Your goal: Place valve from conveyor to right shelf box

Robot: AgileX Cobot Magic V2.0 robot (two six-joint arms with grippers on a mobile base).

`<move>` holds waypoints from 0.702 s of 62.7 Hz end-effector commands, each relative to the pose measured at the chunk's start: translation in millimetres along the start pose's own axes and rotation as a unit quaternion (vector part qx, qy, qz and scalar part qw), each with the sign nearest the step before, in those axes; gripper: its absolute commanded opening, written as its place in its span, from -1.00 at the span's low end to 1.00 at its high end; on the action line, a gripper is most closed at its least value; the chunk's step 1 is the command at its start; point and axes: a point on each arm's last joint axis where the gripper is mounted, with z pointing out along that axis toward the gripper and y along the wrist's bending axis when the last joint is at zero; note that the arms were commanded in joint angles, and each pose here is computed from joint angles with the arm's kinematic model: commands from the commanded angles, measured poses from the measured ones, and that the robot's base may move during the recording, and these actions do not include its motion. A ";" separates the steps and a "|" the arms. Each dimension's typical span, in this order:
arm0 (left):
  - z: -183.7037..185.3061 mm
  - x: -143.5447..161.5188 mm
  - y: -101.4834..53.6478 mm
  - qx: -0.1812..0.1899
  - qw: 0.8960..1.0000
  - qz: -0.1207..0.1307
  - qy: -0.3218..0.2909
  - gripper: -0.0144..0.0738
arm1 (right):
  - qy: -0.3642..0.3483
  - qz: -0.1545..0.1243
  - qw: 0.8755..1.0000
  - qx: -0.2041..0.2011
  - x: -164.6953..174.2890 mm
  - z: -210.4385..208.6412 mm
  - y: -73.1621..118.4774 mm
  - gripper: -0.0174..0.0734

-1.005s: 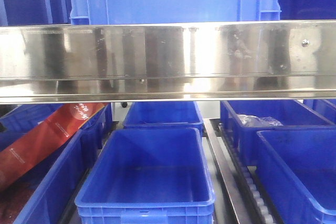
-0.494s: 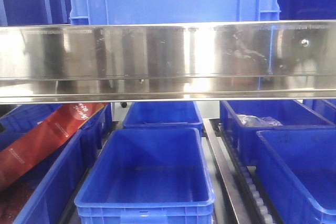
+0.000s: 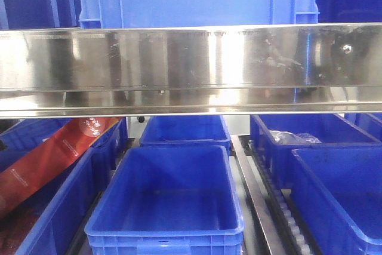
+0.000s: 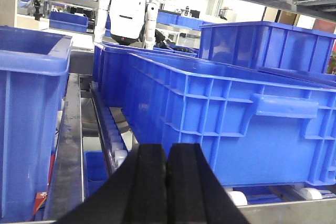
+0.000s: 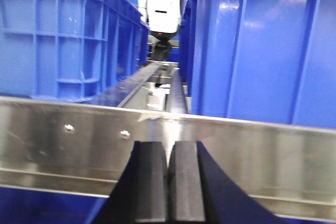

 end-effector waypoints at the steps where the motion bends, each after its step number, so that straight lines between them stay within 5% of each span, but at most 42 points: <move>1: -0.8 -1.8 0.4 -0.002 1.000 -0.006 -0.010 -0.92 | -0.007 -0.013 1.000 0.004 -0.5 -0.2 -0.5 -0.99; 44: -0.8 -1.8 0.4 -0.002 1.000 -0.006 -0.010 -0.92 | -0.011 -0.009 1.000 0.005 -1.2 -0.2 -0.6 -0.99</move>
